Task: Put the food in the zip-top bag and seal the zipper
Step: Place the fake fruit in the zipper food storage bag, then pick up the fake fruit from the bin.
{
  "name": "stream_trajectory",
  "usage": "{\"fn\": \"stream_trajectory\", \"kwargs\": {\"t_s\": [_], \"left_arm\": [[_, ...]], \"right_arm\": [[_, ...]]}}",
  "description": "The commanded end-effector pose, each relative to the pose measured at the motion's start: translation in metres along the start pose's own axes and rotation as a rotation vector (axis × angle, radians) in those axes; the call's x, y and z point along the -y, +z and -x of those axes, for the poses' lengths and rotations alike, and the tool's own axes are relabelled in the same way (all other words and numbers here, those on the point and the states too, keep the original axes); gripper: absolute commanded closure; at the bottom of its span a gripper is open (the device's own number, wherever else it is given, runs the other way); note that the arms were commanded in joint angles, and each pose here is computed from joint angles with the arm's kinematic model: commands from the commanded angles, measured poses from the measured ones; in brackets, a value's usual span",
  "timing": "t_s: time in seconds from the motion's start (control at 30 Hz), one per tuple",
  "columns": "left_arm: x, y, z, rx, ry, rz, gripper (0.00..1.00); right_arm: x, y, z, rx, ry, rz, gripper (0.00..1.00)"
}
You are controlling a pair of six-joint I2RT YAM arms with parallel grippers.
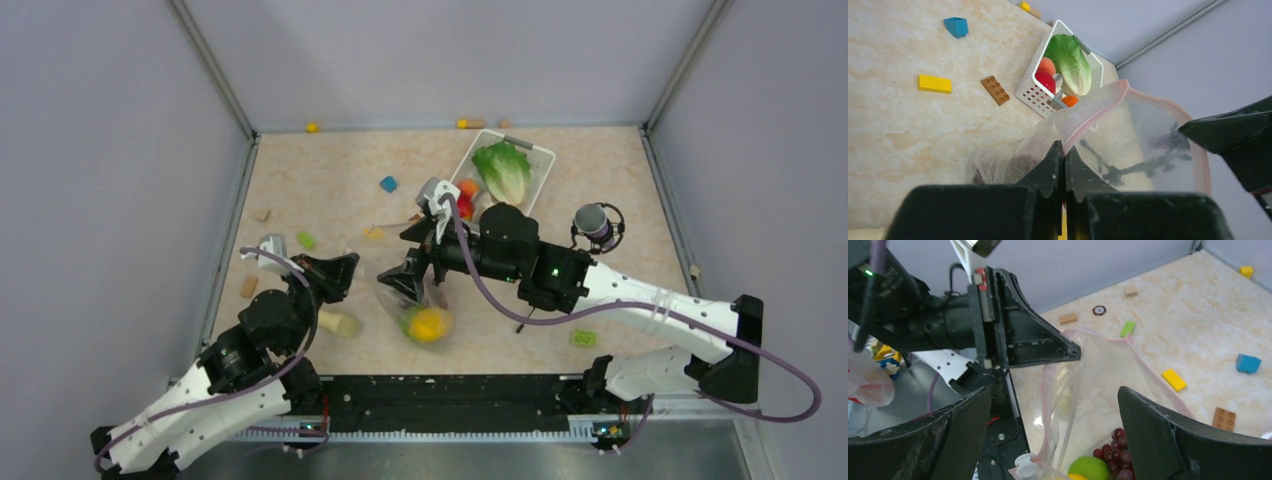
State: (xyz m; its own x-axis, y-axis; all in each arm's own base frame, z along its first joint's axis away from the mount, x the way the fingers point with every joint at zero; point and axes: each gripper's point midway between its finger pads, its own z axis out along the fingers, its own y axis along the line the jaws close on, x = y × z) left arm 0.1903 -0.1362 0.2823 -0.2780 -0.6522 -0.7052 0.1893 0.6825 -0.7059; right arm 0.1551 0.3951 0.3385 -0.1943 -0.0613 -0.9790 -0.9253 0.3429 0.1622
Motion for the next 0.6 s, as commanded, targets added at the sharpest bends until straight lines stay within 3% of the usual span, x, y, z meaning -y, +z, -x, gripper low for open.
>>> {"fn": "stream_trajectory", "kwargs": {"t_s": [0.0, 0.1, 0.33, 0.57], "left_arm": [[-0.007, 0.0, 0.009, 0.043, 0.03, 0.025, 1.0], [-0.008, -0.001, 0.012, 0.058, 0.028, 0.032, 1.0], [-0.01, -0.009, 0.036, 0.12, -0.013, 0.074, 1.0], [0.02, -0.013, 0.08, 0.182, 0.013, 0.072, 1.0]], "right_arm": [[-0.019, -0.004, 0.059, 0.141, -0.013, 0.083, 0.04], [0.001, -0.007, 0.076, 0.19, -0.008, -0.038, 0.04], [0.089, -0.033, 0.083, 0.219, 0.036, -0.496, 0.05], [0.189, -0.042, 0.048, 0.108, 0.183, -0.741, 0.05]]}}
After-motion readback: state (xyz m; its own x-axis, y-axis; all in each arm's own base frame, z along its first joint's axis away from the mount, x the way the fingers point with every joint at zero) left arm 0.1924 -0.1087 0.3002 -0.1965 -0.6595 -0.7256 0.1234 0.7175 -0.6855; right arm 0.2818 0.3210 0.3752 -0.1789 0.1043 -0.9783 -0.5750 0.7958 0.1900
